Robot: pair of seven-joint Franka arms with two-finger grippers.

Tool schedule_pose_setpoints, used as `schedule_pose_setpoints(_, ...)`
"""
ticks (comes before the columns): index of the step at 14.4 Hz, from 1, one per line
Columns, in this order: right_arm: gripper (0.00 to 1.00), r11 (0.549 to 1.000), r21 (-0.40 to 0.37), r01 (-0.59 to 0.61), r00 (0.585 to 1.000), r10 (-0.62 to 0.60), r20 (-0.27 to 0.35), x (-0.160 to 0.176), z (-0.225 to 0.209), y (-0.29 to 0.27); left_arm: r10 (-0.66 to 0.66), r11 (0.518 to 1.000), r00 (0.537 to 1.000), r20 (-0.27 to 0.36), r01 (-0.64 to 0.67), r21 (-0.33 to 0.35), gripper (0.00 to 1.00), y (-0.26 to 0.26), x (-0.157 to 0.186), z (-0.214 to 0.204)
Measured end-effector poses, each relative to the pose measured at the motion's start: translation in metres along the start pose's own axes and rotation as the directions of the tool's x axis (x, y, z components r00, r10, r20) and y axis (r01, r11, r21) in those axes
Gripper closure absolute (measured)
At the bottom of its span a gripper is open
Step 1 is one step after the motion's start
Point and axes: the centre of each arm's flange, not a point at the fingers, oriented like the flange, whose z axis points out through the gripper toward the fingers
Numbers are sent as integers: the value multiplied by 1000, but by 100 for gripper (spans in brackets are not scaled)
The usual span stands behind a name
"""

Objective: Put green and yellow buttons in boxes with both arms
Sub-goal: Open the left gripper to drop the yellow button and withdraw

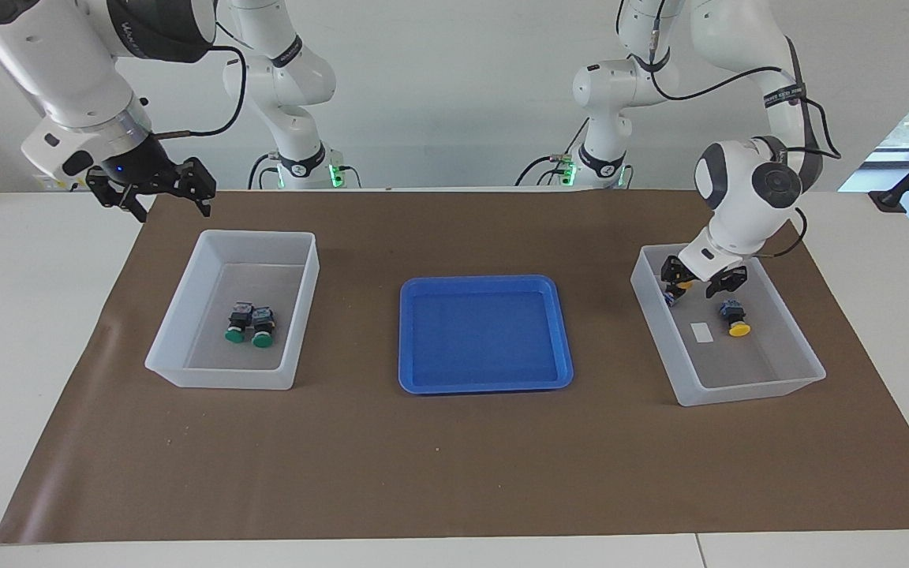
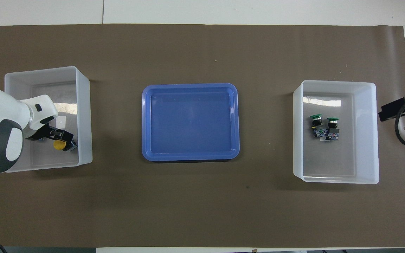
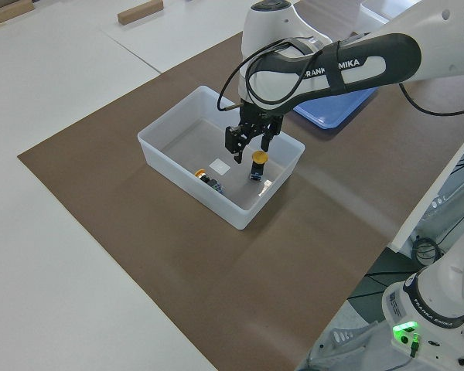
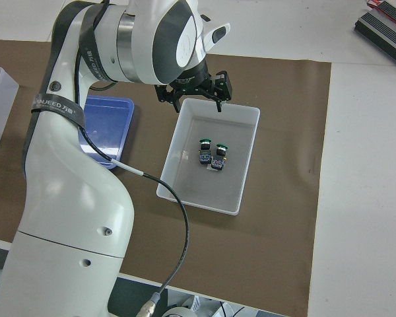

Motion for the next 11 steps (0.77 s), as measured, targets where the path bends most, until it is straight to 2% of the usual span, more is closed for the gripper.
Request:
schedule_pose_setpoints(3, 0, 1000, 0, -10, 1000, 10, -1, -1, 0, 6, -14, 1000, 1000, -21, 14, 12, 0, -11, 12, -68)
schedule_pose_setpoints(6, 0, 1000, 2, -26, 1000, 26, -4, -4, -1, 15, -30, 999, 995, -93, 34, 34, 0, -16, 11, -134)
schedule_pose_setpoints(8, 0, 1000, 1, -26, 1000, 26, -9, -5, -4, 14, -66, 997, 989, -134, 71, 30, 0, -14, -1, -168)
schedule_pose_setpoints(11, 0, 1000, 2, -24, 1000, 24, -15, -6, -6, 13, -133, 991, 982, -136, 133, -7, 0, -5, -26, -197)
